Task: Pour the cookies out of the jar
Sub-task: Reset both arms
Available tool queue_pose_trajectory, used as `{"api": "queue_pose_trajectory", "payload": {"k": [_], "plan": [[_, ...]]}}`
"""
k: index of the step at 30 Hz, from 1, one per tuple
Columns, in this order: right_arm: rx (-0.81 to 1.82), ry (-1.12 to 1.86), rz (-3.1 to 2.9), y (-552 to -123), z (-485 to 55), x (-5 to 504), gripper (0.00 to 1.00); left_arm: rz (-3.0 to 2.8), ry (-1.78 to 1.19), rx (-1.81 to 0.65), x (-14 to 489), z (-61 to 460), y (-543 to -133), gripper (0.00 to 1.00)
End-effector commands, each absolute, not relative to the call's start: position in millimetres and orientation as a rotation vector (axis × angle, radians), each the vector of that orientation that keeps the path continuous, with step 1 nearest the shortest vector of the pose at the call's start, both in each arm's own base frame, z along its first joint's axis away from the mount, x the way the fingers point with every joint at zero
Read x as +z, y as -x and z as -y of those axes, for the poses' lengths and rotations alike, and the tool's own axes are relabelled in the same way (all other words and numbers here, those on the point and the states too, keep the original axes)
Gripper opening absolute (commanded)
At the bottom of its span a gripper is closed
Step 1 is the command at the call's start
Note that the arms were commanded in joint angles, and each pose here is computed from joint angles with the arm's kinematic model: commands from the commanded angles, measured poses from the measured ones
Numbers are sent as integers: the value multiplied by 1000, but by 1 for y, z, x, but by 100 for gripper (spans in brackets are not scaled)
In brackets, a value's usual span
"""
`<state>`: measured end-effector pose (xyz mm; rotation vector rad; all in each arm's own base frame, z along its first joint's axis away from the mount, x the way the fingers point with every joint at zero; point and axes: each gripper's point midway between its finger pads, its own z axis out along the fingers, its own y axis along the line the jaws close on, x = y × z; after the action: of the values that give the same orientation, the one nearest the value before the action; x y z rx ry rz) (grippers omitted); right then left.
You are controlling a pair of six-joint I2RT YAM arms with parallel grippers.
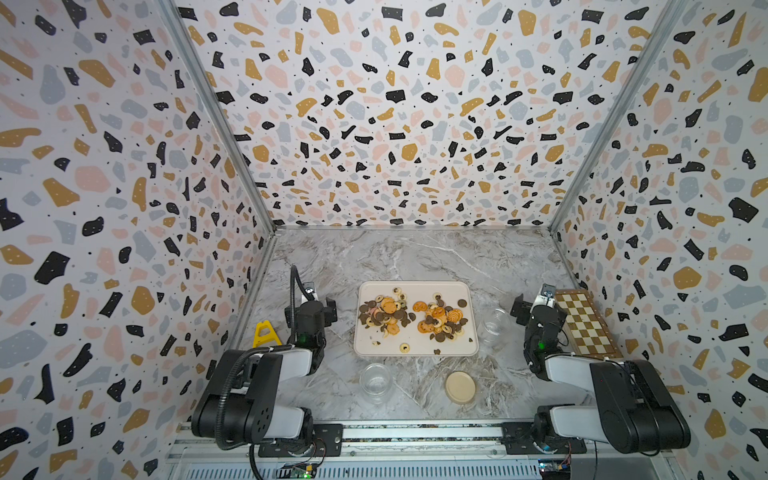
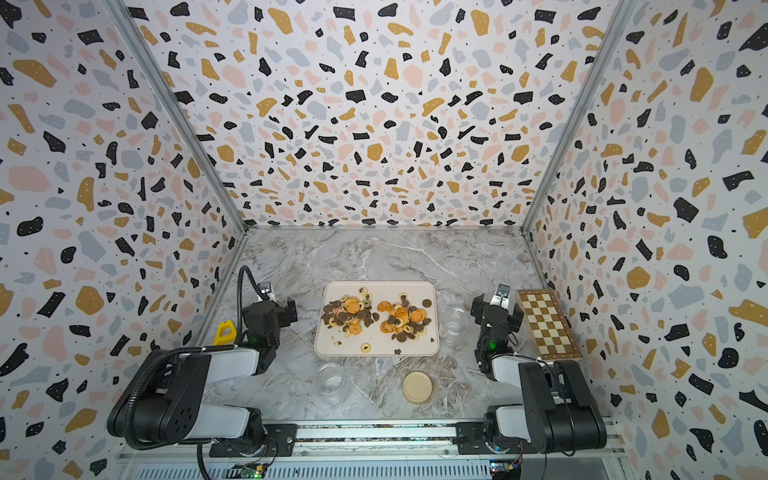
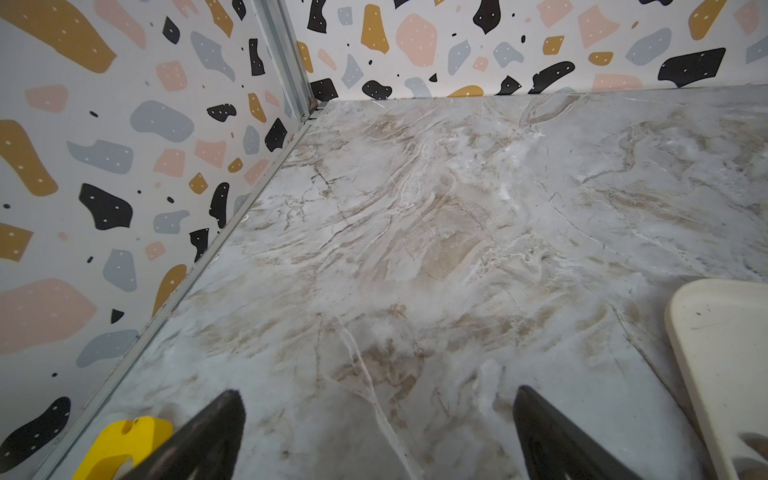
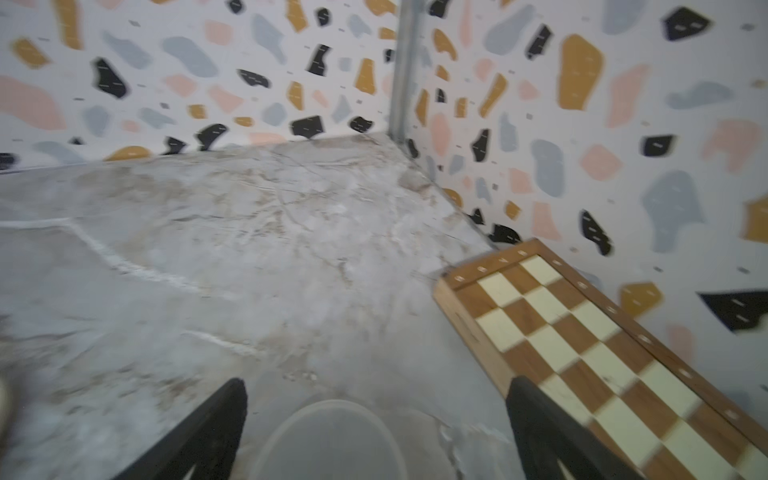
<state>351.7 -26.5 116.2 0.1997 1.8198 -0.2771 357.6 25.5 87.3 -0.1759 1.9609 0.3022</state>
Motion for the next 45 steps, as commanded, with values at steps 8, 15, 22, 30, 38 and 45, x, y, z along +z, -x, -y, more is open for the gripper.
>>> {"api": "queue_pose_trajectory", "payload": {"k": [8,15,22,30,38,45], "plan": [[-65,14,-1738,-368,-8,121,99,-1901,186,296,102,-27,-368,99],[-63,14,-1736,-369,-7,121,99,-1901,184,292,102,-26,-368,99],[-76,17,-1731,-367,-9,122,99,-1908,182,286,101,-26,-370,99],[-75,17,-1732,-367,-9,122,99,-1899,182,286,103,-26,-367,99],[-76,19,-1733,-368,-10,121,99,-1898,182,286,103,-26,-367,99],[-76,18,-1733,-368,-10,121,99,-1902,176,285,102,-26,-368,99]]}}
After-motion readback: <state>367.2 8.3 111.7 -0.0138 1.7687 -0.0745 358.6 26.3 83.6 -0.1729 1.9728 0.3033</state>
